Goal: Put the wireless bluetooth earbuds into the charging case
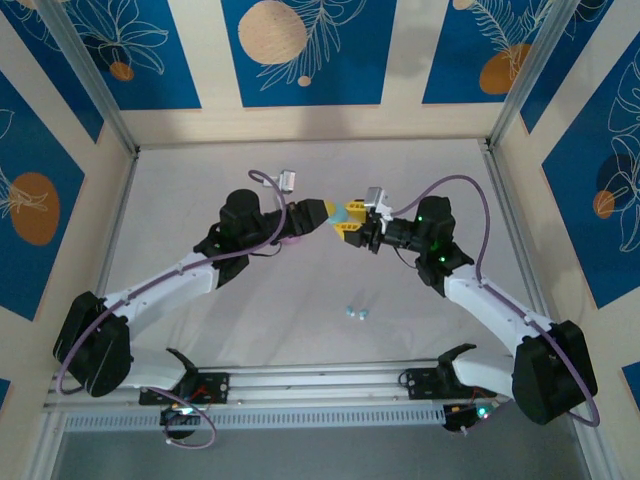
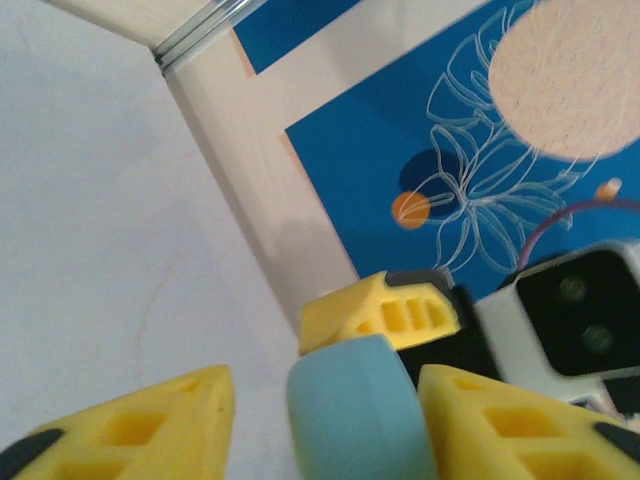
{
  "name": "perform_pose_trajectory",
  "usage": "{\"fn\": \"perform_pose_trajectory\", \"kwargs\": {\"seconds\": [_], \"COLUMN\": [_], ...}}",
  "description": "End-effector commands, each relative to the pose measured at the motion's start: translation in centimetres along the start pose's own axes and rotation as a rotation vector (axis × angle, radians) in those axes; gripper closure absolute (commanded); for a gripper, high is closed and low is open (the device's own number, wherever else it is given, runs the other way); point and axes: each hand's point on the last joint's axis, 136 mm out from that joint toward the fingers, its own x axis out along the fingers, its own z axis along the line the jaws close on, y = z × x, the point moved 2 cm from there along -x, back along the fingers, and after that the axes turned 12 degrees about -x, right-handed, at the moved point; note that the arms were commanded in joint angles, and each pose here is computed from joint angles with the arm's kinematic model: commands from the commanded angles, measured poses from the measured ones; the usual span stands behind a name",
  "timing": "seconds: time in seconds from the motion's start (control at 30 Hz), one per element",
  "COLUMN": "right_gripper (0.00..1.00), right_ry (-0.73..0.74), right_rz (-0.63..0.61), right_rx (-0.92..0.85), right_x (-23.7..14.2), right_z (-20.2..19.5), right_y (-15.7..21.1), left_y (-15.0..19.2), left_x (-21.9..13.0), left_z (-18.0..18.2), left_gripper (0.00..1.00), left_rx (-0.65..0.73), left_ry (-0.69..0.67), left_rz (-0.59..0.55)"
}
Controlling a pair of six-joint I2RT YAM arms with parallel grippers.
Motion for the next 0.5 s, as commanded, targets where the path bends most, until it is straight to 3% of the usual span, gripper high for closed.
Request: {"fn": "perform_pose_trajectory", "kwargs": {"seconds": [0.0,0.13,0.3,0.47], "right_gripper": [0.68,0.68,0.68,0.69], "right_ry": [-0.107,-0.201,-0.311,-0.366], "right_rz": [-0.009,-0.001,-0.016,-0.035], "right_rx": [0.070,0.134,0.183,0.174], "right_x": [-0.2,-0.6,-1.0,-1.3], "right_z": [0.8,1.6,2.4,2.9], "right_y": [-1.2,-1.4,-2.4,-3.2], "left_y": [-0.1,0.0,2.2,3.2], "left_x": [-1.1,-2.5,-3.3,-4.0], "left_z": [-1.7,-2.2,-2.9,-3.5], "left_gripper": [0.41,0.31,0.24,0.22], "left_rx": [0.204,0.547,0.949,1.050], "left_ry": [0.019,0.029,0.115,0.229], "left_rz": [-0.033,-0.069,0.021,0.076]}}
